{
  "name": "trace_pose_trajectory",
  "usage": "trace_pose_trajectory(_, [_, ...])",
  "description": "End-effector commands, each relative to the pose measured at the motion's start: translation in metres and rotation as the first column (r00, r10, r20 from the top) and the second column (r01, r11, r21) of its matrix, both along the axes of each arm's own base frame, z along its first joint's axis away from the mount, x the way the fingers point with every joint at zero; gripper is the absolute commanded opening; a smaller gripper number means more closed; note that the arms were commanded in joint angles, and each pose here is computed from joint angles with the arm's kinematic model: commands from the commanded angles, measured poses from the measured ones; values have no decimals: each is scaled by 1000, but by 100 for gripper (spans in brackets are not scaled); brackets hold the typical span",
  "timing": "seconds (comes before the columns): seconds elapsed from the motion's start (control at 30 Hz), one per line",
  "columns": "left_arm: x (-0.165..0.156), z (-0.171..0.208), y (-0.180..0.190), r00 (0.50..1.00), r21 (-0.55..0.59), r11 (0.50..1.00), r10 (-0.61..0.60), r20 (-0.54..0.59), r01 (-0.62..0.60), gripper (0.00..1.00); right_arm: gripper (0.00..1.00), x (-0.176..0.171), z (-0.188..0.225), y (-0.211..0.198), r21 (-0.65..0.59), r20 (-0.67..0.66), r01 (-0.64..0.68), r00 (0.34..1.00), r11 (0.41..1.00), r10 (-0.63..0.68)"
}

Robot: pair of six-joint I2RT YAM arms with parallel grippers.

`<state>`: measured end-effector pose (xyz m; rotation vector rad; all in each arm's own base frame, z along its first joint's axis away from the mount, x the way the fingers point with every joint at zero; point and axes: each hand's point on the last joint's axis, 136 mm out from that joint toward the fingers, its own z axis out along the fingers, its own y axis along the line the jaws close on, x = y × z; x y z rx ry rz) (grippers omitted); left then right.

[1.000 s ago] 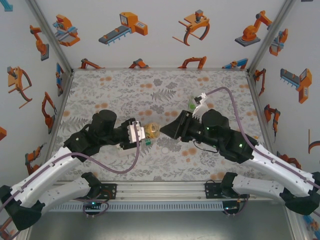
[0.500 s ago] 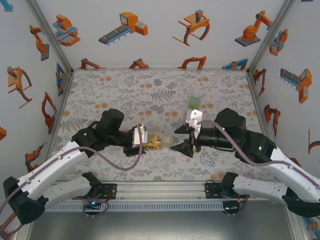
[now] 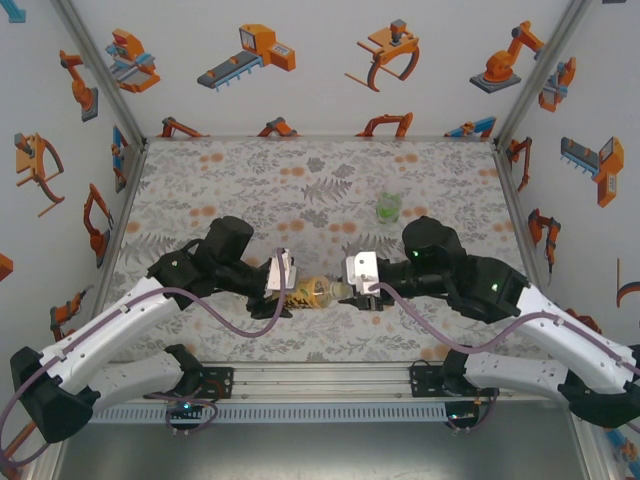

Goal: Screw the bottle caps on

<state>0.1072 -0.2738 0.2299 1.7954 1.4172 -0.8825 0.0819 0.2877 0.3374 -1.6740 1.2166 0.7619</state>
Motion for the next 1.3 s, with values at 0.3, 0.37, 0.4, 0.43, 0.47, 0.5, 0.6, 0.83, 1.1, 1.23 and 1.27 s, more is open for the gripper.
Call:
trace_pose_trajectory(0.3, [3, 19, 1, 998, -55, 998, 14, 67, -10, 0, 13, 10, 22, 4, 165, -178, 155, 976, 974, -125])
trace_pose_trajectory(0.37, [12, 19, 2, 993, -55, 997, 67, 101, -62, 0, 7, 21, 23, 6, 189, -294, 256, 936, 948, -194])
trace_pose_trajectory(0.4, [18, 19, 4, 988, -52, 994, 98, 122, -92, 0, 4, 27, 25, 6, 202, -365, 319, 902, 926, -231])
trace_pose_trajectory(0.43, [22, 19, 5, 983, -50, 992, 122, 140, -116, 0, 0, 34, 26, 6, 206, -430, 377, 864, 903, -263])
trace_pose_trajectory(0.47, [28, 19, 7, 975, -49, 988, 151, 160, -145, 0, 0, 42, 25, 5, 199, -512, 451, 805, 870, -300])
trace_pose_trajectory(0.5, [33, 19, 8, 968, -49, 984, 178, 177, -172, 0, 0, 51, 24, 4, 185, -595, 526, 732, 830, -332])
trace_pose_trajectory(0.6, [45, 20, 13, 944, -49, 970, 243, 222, -238, 0, 0, 69, 14, 4, 94, -807, 676, 482, 731, -342])
trace_pose_trajectory(0.83, [56, 26, 18, 908, -89, 951, 310, 281, -297, 0, 0, 82, -13, 25, -126, -992, 743, -107, 657, -69])
trace_pose_trajectory(1.1, [55, 28, 19, 907, -103, 950, 311, 282, -294, 0, 8, 85, -10, 17, -156, -988, 769, -111, 620, -112])
trace_pose_trajectory(1.23, [51, 26, 16, 921, -99, 958, 285, 267, -268, 0, 40, 81, 2, 7, -129, -970, 768, 35, 627, -243])
trace_pose_trajectory(1.27, [49, 26, 15, 925, -100, 961, 275, 262, -257, 0, 46, 80, 6, 4, -112, -954, 766, 94, 633, -283])
